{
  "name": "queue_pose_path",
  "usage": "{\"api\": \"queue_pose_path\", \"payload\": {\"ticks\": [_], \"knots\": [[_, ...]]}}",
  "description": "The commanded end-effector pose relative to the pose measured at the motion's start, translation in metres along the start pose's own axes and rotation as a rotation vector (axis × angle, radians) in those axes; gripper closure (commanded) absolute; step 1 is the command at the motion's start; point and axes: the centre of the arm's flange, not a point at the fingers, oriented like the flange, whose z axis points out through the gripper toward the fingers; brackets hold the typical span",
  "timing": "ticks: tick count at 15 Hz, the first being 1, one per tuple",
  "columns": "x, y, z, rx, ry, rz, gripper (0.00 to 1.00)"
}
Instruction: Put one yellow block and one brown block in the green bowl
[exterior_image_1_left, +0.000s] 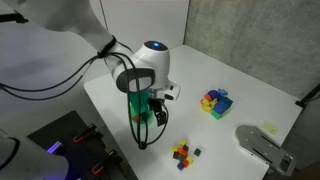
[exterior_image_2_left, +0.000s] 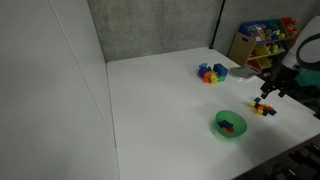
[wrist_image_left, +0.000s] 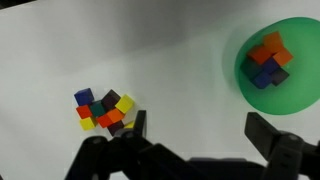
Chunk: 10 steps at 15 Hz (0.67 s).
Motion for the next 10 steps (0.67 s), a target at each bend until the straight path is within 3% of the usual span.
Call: {"api": "queue_pose_path", "payload": {"ticks": [1, 4, 8, 10], "knots": [[0.022, 0.018, 0.032, -0.027, 0.002, 0.051, 0.0], [0.011, 0.019, 0.035, -0.021, -0.016, 0.041, 0.0], [0.016, 0.019, 0.034, -0.018, -0.017, 0.048, 0.0], [0.027, 0.027, 0.053, -0.026, -0.005, 0.074, 0.0]]}}
